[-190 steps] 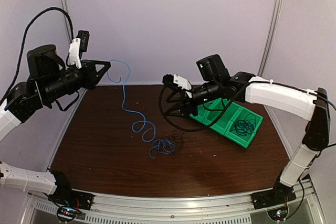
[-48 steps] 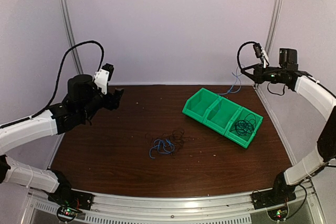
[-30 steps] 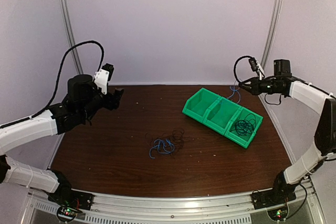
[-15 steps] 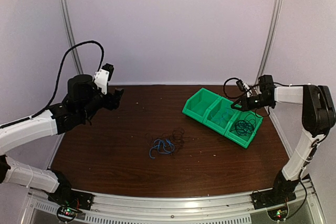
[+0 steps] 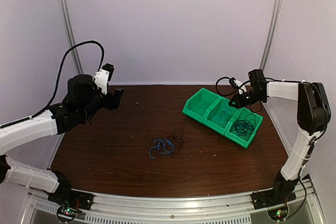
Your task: Untangle the cables
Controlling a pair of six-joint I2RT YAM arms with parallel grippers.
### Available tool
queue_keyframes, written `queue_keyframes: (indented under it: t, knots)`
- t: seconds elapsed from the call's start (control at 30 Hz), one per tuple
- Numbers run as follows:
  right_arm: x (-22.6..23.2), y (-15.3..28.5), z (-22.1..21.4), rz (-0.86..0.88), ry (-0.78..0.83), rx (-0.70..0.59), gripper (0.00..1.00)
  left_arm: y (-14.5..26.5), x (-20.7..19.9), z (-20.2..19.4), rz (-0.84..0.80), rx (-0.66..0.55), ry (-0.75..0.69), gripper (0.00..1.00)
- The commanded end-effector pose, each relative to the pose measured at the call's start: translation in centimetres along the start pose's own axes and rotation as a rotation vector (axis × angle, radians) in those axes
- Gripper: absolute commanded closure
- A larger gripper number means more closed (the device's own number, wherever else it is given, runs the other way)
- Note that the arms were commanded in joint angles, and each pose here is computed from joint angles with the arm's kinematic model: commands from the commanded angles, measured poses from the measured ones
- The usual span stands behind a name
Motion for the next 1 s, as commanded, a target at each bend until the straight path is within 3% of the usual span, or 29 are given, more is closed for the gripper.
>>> queue_keyframes:
  t: [0.0, 0.13, 0.23, 0.4, 0.57, 0.67, 0.97]
  knots:
    - [-0.1, 0.9, 0.4, -0.076, -0.001, 0.042, 0.88, 0.0, 0.0, 0.8, -0.009, -0.041, 0.021, 0.26]
    - [1.1, 4.7, 1.9, -0.157, 0.054, -0.030, 0.65, 0.2, 0.1, 0.9, -0.005, -0.047, 0.028, 0.26]
    - [2.0, 7.7, 3.1, -0.227, 0.111, -0.080, 0.57, 0.1, 0.0, 0.8, -0.010, -0.044, 0.030, 0.26]
    - [6.6, 9.6, 3.5, -0.076, 0.223, -0.153, 0.57, -1.1, -1.5, 0.0, -0.110, 0.018, 0.055, 0.26]
    - [14.6, 7.5, 1.9, 0.191, 0.457, -0.123, 0.58, -3.4, -4.7, -2.0, -0.310, 0.220, 0.110, 0.33]
    - [19.0, 5.9, 0.8, 0.388, 0.540, -0.081, 0.58, -3.4, -6.7, -2.7, -0.473, 0.279, 0.180, 0.38]
    - [26.3, -0.2, -2.3, 0.598, 0.622, 0.056, 0.57, -1.9, -9.4, -8.8, -0.638, 0.316, 0.438, 0.44]
Point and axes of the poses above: each gripper's point midway between its finger pads, its own y axis back along the fingers, its own x axis along the line the jaws close on, z = x × y, the point moved 7 cm from there along y, back along the fingers, and after that the axes turned 6 degrees about -y, right-handed, at the moved point
